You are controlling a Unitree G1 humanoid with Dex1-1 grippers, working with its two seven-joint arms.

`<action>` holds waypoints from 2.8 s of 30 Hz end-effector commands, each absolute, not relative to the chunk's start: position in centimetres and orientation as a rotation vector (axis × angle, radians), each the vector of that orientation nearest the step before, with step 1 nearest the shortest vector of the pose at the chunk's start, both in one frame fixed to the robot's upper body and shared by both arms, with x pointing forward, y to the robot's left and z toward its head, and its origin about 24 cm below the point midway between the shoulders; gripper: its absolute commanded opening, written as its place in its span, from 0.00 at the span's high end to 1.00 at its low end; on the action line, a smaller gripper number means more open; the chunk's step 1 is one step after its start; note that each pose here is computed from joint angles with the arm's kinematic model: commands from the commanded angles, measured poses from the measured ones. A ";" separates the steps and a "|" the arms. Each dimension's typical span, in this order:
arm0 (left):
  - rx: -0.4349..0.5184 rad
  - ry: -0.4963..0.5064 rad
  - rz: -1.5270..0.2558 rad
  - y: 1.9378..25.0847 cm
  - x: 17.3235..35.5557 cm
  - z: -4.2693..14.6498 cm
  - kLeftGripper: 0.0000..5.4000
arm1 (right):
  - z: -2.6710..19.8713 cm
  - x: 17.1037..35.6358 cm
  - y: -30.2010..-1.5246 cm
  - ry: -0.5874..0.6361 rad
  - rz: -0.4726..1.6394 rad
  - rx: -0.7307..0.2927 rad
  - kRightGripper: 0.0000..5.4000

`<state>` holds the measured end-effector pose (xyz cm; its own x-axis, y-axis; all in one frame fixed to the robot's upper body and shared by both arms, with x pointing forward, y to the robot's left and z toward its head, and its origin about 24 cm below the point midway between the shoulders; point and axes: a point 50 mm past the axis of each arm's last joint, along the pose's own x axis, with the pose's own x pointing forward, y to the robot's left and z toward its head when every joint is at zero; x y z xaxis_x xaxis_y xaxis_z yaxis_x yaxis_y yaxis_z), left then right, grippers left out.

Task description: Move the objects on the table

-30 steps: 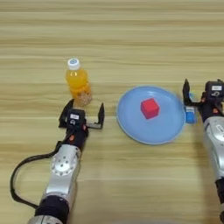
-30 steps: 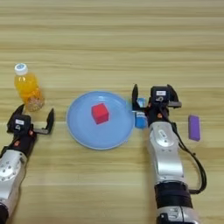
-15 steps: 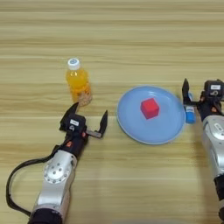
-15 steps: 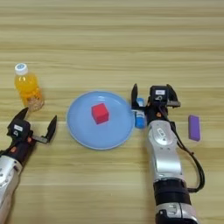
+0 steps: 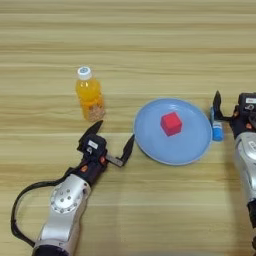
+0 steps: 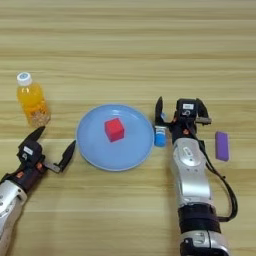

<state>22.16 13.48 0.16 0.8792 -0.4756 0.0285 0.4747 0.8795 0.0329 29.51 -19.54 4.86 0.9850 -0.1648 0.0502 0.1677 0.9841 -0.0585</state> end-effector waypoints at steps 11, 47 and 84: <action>-0.019 -0.116 -0.596 11.5 23.3 3.2 0.00 | 5.2 30.1 -19.1 -0.060 -0.161 -0.052 0.01; 0.111 -0.027 -0.855 6.2 26.1 0.4 0.00 | 5.1 30.4 -18.0 -0.058 -0.154 -0.041 0.01; 0.193 -0.081 -0.956 4.7 27.1 2.9 0.00 | 5.1 30.3 -17.3 -0.060 -0.151 -0.034 0.01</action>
<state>26.60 4.84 2.59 0.5867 -0.8098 -0.0044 0.7975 0.5769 0.1765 30.13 -17.53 4.82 0.9872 -0.1497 0.0555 0.1518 0.9878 -0.0356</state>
